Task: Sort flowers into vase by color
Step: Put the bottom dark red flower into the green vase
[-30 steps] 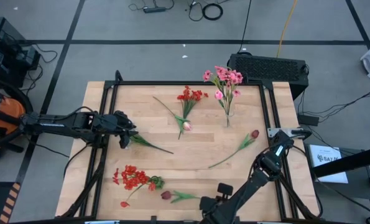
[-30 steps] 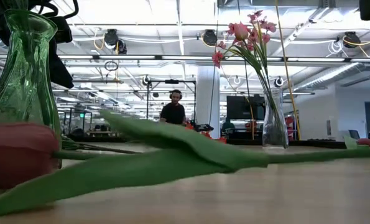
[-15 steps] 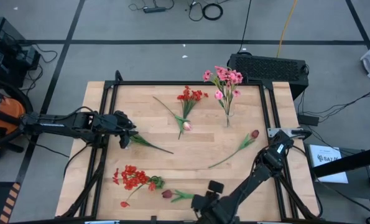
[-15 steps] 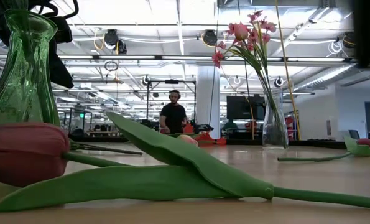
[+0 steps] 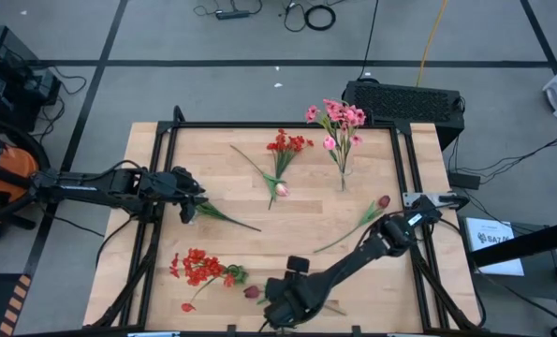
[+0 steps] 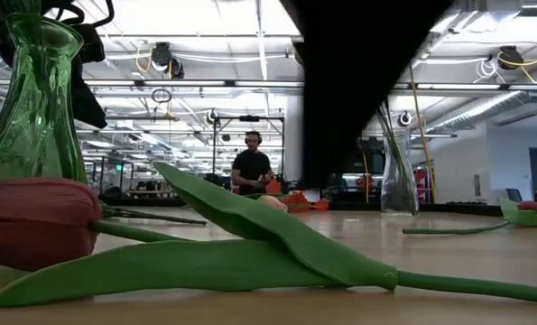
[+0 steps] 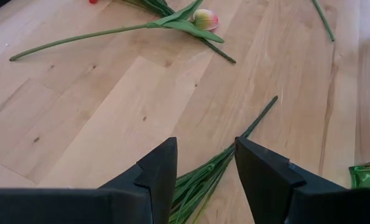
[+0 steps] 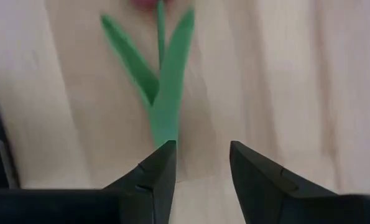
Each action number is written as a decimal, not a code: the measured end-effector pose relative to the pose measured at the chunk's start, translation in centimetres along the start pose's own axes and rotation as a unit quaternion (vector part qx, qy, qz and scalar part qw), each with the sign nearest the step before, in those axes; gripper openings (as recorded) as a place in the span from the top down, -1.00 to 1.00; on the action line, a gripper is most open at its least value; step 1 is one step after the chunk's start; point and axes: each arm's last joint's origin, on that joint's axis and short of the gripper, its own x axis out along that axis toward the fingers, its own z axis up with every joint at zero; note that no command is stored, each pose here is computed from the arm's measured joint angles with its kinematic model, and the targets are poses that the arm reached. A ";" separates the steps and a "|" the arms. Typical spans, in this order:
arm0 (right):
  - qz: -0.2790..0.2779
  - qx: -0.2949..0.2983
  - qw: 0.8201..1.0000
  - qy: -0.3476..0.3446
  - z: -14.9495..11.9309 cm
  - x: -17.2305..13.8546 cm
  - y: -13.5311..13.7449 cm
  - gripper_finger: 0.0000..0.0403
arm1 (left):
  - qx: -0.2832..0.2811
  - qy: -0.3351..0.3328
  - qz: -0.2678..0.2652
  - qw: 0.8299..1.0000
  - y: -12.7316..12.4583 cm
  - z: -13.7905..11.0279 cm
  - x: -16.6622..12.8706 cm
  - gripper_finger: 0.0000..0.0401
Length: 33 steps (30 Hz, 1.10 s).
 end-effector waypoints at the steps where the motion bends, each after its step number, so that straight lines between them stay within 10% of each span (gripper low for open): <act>1: 0.005 -0.001 1.000 0.012 -0.2 0.4 0.0 0.30 | 0.000 0.000 0.000 1.000 0.0 0.0 0.0 0.16; 33: 0.097 -0.038 0.993 0.059 -1.2 4.8 -0.4 0.31 | 0.000 0.000 0.000 1.000 0.0 0.0 0.0 0.16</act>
